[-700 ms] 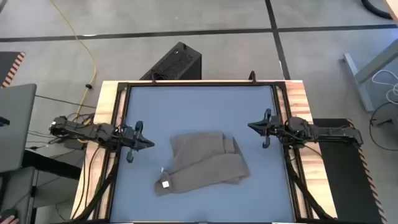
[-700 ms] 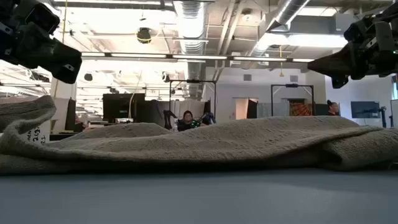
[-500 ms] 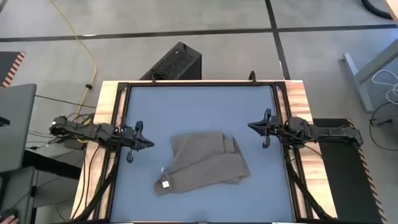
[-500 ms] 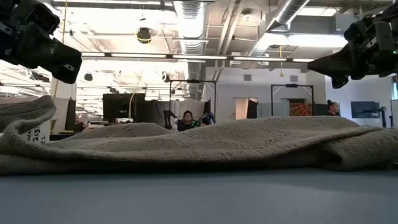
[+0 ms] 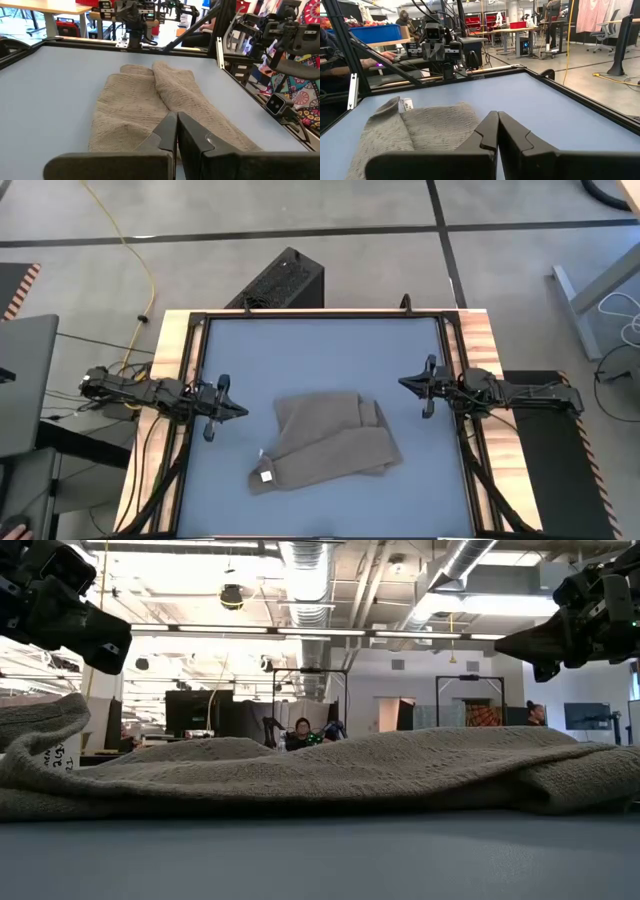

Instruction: Roll towel

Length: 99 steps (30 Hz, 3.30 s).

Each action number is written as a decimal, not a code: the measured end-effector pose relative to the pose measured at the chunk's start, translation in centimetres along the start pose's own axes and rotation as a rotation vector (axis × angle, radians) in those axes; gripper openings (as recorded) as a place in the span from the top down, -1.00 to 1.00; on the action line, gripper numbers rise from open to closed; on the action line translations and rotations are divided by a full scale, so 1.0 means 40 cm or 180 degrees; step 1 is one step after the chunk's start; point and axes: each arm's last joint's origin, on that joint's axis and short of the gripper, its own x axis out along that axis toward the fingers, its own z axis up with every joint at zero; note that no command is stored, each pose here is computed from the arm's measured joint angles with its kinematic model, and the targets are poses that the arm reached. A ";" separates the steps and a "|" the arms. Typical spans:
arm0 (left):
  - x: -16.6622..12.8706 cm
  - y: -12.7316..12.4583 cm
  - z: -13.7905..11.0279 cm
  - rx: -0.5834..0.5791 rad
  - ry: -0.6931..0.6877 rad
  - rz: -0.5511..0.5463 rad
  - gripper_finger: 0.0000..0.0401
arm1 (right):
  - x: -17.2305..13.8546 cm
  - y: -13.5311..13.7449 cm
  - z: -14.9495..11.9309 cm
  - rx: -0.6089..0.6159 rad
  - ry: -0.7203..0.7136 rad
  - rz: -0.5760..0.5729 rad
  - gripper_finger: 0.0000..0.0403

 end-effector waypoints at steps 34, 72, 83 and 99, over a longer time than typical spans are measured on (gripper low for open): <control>0.000 0.000 0.000 0.0000 0.0000 0.0001 1.00 | 0.000 0.000 0.000 -0.0001 0.0002 0.0001 0.84; 0.000 0.006 0.006 -0.0552 -0.0138 0.0281 1.00 | 0.000 0.000 0.000 -0.0019 -0.0001 0.0001 0.84; 0.030 -0.006 0.008 -0.0922 -0.0371 -0.0131 1.00 | -0.003 0.002 0.040 -0.0247 -0.0526 -0.0021 0.84; 0.239 -0.145 0.047 0.0220 0.1339 -0.0768 0.98 | 0.062 0.082 0.130 0.0482 0.0151 0.0727 0.83</control>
